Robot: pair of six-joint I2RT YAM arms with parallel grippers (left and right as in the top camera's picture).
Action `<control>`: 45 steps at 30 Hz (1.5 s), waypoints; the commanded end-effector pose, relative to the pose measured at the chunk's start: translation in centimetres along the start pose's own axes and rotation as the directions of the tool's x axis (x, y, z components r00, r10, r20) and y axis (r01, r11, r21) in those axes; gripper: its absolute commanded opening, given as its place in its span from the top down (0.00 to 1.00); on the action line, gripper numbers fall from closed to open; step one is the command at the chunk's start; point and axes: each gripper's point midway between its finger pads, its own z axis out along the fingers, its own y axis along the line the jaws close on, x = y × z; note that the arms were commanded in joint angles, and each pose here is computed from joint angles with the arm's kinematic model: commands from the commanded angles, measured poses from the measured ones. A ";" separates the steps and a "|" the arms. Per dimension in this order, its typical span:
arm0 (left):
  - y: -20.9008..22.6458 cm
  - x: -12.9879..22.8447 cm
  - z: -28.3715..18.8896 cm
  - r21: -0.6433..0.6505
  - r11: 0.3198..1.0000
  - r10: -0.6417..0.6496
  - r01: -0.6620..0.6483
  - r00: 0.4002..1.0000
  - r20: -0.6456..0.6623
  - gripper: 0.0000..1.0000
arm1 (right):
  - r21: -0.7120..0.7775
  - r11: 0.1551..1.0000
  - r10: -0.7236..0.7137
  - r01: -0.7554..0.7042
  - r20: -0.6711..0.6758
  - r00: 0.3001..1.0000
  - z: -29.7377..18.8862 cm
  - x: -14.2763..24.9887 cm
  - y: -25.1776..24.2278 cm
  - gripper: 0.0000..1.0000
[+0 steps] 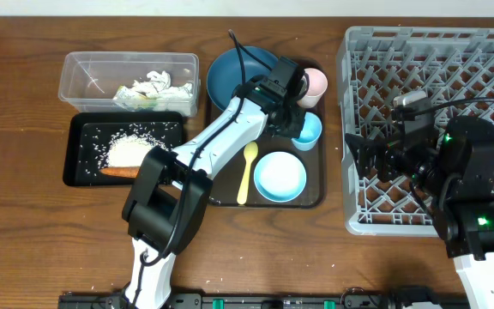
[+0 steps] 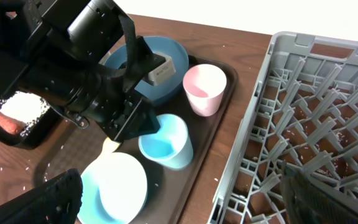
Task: Sort waste into correct bins and load items into the dishwasher rack
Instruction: 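Grasp the light blue cup with the left gripper, then lift the light blue cup and hand it to the right gripper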
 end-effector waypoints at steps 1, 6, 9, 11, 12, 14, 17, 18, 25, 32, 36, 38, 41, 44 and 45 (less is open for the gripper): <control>0.2 -0.1 0.2 -0.013 1.000 -0.015 0.015 1.000 0.002 0.94 | 0.020 1.000 0.013 -0.013 0.020 1.000 -0.5 -0.8 -0.5 0.01; 0.6 -1.0 -1.8 0.015 0.997 -0.079 0.078 0.996 0.031 0.94 | 0.019 1.000 0.013 -0.014 0.021 1.000 -0.5 -0.8 -0.5 0.01; 0.7 -1.8 -4.8 0.105 0.988 -0.118 0.114 0.992 0.038 0.94 | 0.019 1.000 0.025 -0.025 0.025 0.999 -0.5 -0.9 -0.4 0.01; 1.1 -2.1 -7.0 0.167 0.975 -0.153 0.145 0.988 0.033 0.94 | 0.018 0.999 0.041 -0.042 0.032 0.999 -0.5 -1.1 -0.5 0.01; 1.4 -2.2 -8.4 0.210 0.964 -0.174 0.164 0.984 0.029 0.94 | 0.017 0.999 0.048 -0.049 0.040 0.998 -0.5 -1.3 -0.5 0.01; 1.8 -2.3 -10.6 0.287 0.938 -0.205 0.193 0.979 0.013 0.94 | 0.016 0.998 0.063 -0.064 0.055 0.996 -0.3 -1.7 -0.5 0.01; 1.6 -2.2 -13.9 0.458 0.870 -0.200 0.184 0.980 -0.013 0.94 | -0.005 0.994 0.112 -0.112 0.066 0.992 0.5 -2.2 -0.6 0.01; 1.5 -2.2 -15.0 0.519 0.835 -0.201 0.184 0.979 -0.024 0.94 | -0.029 0.992 0.126 -0.125 0.063 0.990 1.0 -2.3 -0.4 0.01; 0.7 -2.7 -21.1 0.805 0.575 -0.191 0.142 0.981 -0.037 0.94 | -0.404 0.912 0.110 -0.069 0.078 0.991 4.1 -4.2 4.1 0.04; 0.1 -2.6 -22.8 0.864 0.490 -0.172 0.115 0.985 -0.033 0.94 | -0.648 0.761 0.108 -0.011 0.110 0.988 4.8 -5.7 7.4 0.11; 0.0 -2.6 -22.8 0.864 0.489 -0.171 0.115 0.985 -0.034 0.94 | -0.682 0.731 0.094 -0.003 0.096 0.991 5.5 -5.3 8.9 0.11; -0.1 -2.6 -22.7 0.865 0.489 -0.169 0.114 0.985 -0.034 0.94 | -0.697 0.717 0.078 0.019 0.107 0.991 5.7 -5.4 9.8 0.11; -0.3 -2.5 -22.7 0.865 0.488 -0.165 0.114 0.986 -0.036 0.94 | -0.707 0.704 0.052 0.066 0.144 0.988 5.7 -5.8 11.1 0.11; -0.5 -2.4 -22.7 0.868 0.484 -0.159 0.113 0.986 -0.040 0.95 | -0.698 0.712 0.050 0.077 0.159 0.986 6.1 -6.1 12.1 0.13; -0.7 -2.4 -22.7 0.868 0.484 -0.157 0.112 0.987 -0.041 0.94 | -0.694 0.716 0.049 0.076 0.159 0.986 6.3 -6.1 12.4 0.14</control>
